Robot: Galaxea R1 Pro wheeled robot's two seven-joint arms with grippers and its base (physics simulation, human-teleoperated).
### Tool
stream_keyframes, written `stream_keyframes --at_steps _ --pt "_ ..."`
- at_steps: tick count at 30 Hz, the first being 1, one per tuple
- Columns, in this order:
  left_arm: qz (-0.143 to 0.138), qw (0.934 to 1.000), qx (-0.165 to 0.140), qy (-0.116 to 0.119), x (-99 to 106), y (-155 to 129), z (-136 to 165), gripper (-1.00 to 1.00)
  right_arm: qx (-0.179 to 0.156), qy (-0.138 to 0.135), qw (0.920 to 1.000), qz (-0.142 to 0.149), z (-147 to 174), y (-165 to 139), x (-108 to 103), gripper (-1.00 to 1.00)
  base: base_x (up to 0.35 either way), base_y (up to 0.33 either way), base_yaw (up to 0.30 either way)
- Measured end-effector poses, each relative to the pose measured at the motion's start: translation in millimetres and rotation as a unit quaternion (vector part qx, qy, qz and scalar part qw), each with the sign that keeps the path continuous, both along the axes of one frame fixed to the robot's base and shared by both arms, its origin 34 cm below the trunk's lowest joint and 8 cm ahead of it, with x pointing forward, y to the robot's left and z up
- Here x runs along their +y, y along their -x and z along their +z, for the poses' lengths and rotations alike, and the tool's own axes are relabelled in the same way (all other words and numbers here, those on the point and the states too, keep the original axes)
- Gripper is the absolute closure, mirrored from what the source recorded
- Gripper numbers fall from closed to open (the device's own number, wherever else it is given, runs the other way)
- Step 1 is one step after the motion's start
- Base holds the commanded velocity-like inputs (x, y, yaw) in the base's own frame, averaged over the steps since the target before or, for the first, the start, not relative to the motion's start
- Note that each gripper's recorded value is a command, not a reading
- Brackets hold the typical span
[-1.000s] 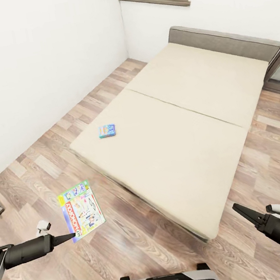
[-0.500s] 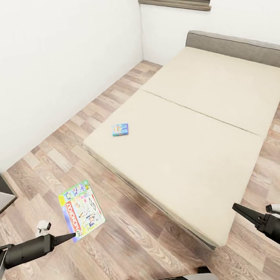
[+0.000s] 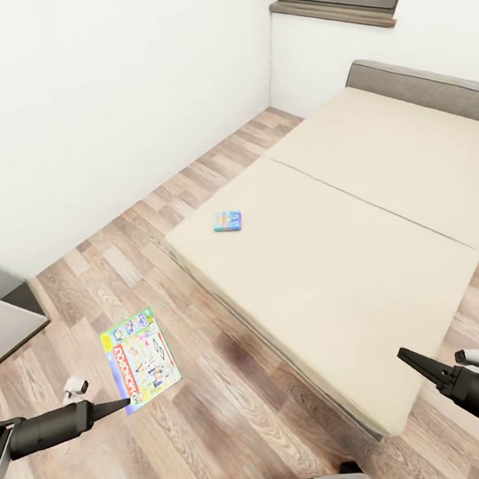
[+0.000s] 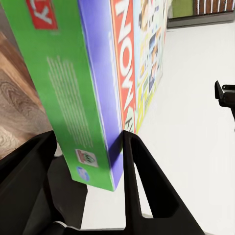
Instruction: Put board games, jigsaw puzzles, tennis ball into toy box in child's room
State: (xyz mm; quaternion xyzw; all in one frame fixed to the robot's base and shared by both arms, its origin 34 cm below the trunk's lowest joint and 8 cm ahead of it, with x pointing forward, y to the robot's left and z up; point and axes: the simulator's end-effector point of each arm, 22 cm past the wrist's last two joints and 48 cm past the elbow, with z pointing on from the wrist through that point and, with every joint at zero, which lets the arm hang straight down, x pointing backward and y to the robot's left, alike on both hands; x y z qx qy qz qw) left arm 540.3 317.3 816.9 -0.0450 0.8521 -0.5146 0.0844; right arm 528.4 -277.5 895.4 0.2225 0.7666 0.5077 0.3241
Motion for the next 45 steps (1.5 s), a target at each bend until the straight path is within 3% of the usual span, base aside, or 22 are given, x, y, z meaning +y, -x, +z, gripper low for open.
stream_keyframes --at_steps 45 --pt "0.000 0.9995 -0.031 0.001 -1 -11 27 1.00 -0.031 0.000 0.9995 0.000 26 -6 0 -1.00 0.000 0.000 0.184"
